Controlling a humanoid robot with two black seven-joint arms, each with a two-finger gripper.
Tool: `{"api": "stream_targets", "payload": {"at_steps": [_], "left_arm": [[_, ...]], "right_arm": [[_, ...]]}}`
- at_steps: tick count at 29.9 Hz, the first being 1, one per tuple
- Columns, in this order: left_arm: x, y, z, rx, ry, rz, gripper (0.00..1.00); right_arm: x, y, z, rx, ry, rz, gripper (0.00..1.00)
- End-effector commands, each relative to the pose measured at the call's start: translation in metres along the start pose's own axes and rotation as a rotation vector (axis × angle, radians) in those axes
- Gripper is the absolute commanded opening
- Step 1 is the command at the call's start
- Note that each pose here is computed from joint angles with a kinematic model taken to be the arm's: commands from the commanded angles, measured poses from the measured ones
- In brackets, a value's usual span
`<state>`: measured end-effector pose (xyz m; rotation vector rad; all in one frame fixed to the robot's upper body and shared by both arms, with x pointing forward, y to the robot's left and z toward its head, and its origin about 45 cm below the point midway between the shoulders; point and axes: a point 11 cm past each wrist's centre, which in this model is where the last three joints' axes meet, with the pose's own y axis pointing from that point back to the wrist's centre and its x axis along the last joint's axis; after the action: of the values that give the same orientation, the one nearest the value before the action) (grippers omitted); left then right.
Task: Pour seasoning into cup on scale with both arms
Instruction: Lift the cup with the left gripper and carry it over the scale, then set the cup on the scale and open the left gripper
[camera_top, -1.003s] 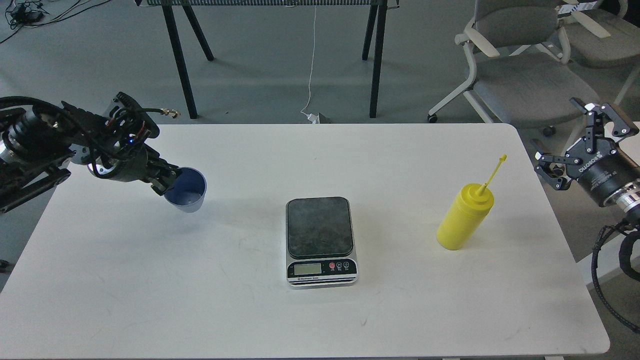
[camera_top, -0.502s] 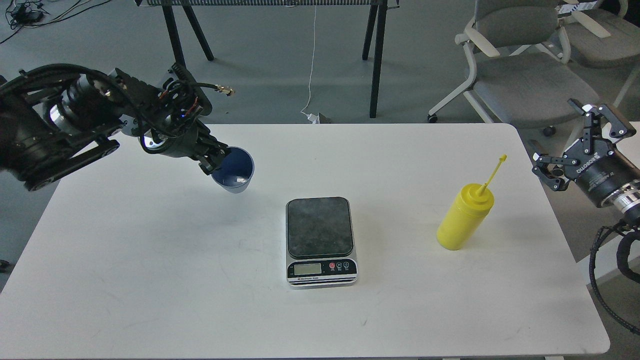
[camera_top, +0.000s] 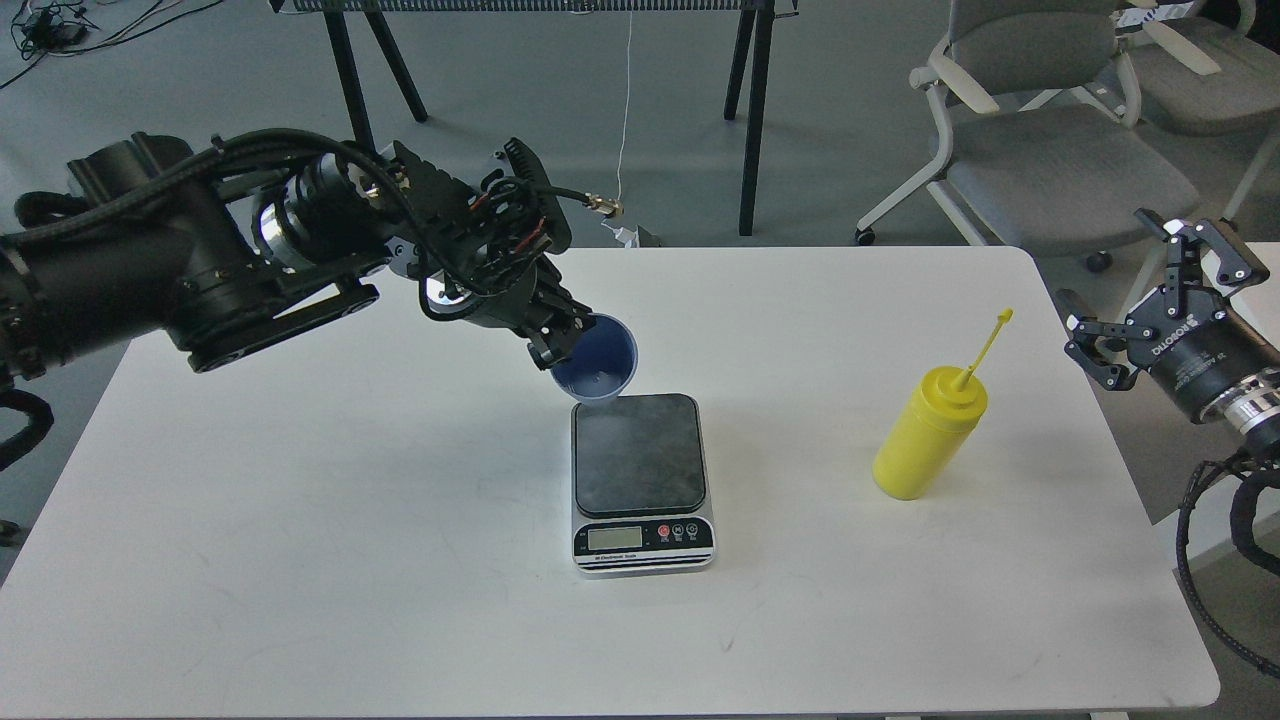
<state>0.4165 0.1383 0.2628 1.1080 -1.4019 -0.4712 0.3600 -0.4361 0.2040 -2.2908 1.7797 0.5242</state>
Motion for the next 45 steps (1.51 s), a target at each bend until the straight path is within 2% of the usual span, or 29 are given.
{"api": "stream_targets", "payload": {"at_steps": [1,13,33,45], "left_arm": [[0.010,-0.004,0.014,-0.037,-0.023,0.017,0.00],[0.027,-0.024,0.041,-0.105,-0.061,0.031,0.00],[0.013,-0.035,0.050,-0.133,-0.038,0.012,0.00],[0.011,-0.036,0.045,-0.122,-0.025,0.008,0.07]], "right_arm": [[0.001,0.000,0.000,-0.001,0.001,0.003,0.99],[0.002,0.000,0.005,-0.003,-0.007,0.010,0.99],[0.005,0.004,0.008,-0.008,-0.012,0.021,0.99],[0.006,0.005,0.010,-0.010,-0.014,0.023,0.99]]}}
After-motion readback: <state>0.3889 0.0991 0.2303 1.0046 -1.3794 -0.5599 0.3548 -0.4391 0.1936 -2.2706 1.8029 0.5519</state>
